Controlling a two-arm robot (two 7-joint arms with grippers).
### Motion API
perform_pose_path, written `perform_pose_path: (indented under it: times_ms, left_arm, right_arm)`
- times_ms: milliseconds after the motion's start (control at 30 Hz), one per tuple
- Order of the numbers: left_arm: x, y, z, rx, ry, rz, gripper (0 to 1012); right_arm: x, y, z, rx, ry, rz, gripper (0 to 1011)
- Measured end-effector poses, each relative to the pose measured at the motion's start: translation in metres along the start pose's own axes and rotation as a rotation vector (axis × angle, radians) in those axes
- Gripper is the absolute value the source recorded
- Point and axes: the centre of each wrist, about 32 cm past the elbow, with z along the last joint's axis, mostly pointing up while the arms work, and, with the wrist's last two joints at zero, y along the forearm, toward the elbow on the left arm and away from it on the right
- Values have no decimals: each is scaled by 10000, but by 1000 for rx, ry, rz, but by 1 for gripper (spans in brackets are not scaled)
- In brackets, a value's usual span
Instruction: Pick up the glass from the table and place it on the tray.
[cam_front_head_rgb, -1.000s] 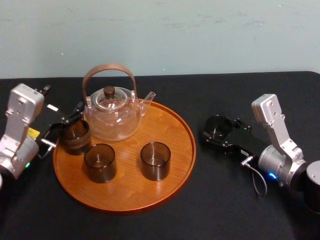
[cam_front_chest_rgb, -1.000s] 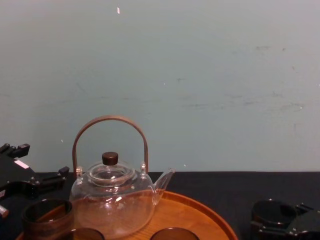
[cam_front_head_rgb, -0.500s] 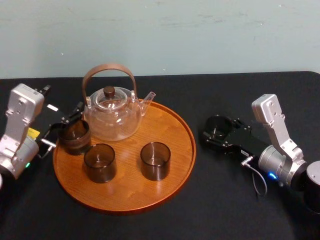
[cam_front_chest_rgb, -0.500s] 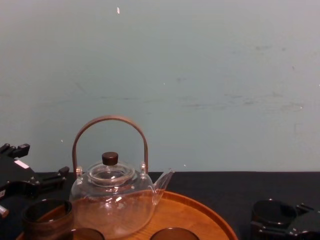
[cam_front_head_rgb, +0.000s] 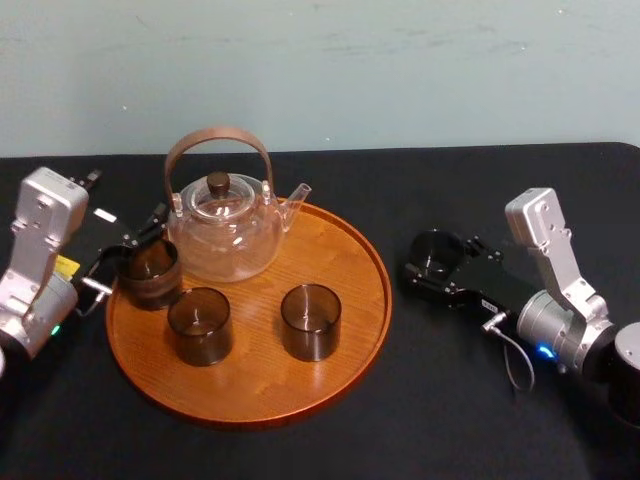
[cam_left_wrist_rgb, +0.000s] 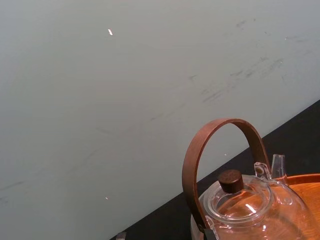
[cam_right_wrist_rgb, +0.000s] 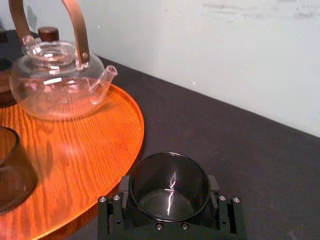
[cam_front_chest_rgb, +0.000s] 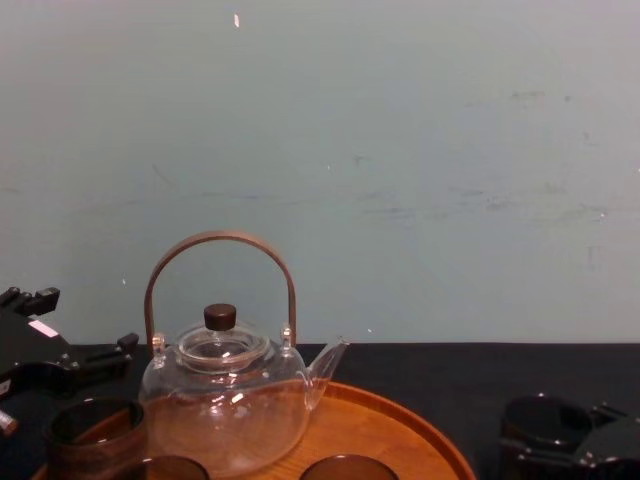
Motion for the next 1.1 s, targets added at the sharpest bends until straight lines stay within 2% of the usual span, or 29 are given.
perform_pose_path:
  times_ms: [233,433,667,933,1100]
  left_arm:
    - [0,0,0,0,0,0,1001]
    - [0,0,0,0,0,0,1001]
    - [0,0,0,0,0,0,1002]
    - [0,0,0,0,0,0,1001]
    - [0,0,0,0,0,0,1001]
  right_arm:
    - [-11,-47,116,44,-15,12,908]
    - [-77,-51,269,87,-41,47,908]
    - [-177,61,387,109,-71,93,908]
    - [-267,213,431,109,-99,133,908]
    - [-292,281,453,108,-109,146,908]
